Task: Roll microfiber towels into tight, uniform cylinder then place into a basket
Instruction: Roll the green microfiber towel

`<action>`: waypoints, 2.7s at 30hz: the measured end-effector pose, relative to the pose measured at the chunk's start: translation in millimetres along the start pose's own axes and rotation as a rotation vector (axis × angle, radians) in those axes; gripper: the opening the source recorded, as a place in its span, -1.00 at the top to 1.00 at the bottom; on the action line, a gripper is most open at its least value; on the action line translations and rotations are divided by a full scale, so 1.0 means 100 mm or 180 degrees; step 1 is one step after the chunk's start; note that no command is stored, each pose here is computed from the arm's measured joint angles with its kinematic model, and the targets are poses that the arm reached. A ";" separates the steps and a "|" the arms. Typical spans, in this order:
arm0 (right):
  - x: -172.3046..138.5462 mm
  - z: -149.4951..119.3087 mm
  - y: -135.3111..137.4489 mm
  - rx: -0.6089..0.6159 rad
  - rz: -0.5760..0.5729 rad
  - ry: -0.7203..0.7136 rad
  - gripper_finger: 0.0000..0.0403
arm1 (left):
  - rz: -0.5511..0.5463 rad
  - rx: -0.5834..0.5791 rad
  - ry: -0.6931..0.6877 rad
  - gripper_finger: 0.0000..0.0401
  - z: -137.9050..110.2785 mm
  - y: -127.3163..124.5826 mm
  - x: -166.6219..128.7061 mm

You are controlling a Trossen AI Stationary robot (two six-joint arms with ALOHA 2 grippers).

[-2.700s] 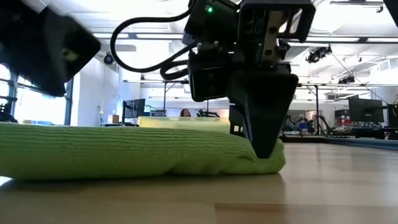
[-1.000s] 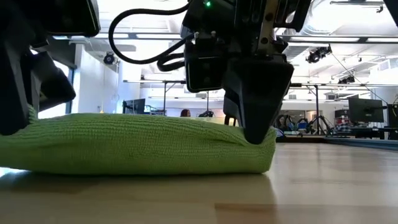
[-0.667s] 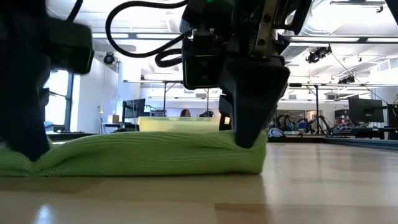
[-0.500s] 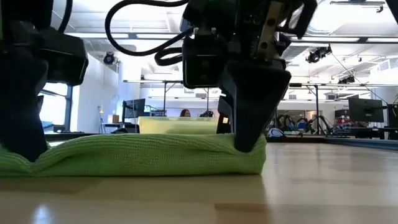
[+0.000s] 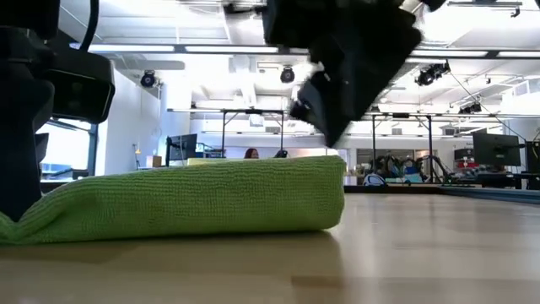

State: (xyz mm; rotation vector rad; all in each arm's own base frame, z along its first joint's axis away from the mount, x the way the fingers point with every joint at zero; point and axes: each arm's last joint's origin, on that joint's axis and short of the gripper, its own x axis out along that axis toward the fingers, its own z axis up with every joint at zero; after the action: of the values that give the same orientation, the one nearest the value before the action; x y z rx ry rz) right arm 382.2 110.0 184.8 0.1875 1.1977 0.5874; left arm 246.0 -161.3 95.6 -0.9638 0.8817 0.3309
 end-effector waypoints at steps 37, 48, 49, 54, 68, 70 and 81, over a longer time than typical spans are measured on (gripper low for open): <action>0.79 -0.14 0.81 -0.1275 -0.2328 -0.0291 0.08 | -0.0044 0.0054 0.0014 0.96 0.04 0.00 0.02; 0.86 -0.16 0.67 -0.0970 -0.2055 -0.0164 0.86 | -0.0057 0.0050 0.0016 0.96 0.04 -0.01 0.02; 0.86 -0.15 0.65 -0.0891 -0.1910 -0.0157 0.92 | -0.0068 0.0046 0.0017 0.96 0.04 -0.01 0.02; 0.81 -0.10 0.50 -0.0491 -0.1300 -0.0118 0.97 | -0.0192 0.0052 0.0044 0.96 0.04 -0.04 0.02; 0.52 0.04 -0.08 0.0248 0.0051 -0.0100 1.00 | -0.0606 0.0006 0.0321 0.96 0.03 -0.17 -0.03; 0.49 0.06 -0.15 0.0381 0.0071 -0.0130 1.00 | -0.0546 0.0007 0.0315 0.96 0.03 -0.15 -0.03; 0.76 -0.02 -0.39 0.0636 0.0153 0.0034 1.00 | -0.0454 0.0049 0.0274 0.96 0.03 -0.13 -0.03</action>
State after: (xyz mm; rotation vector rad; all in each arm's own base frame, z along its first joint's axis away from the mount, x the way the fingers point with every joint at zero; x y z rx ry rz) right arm 411.2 116.7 104.4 0.3836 1.2649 0.5106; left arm 253.0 -165.7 106.3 -1.0267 0.8870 0.1617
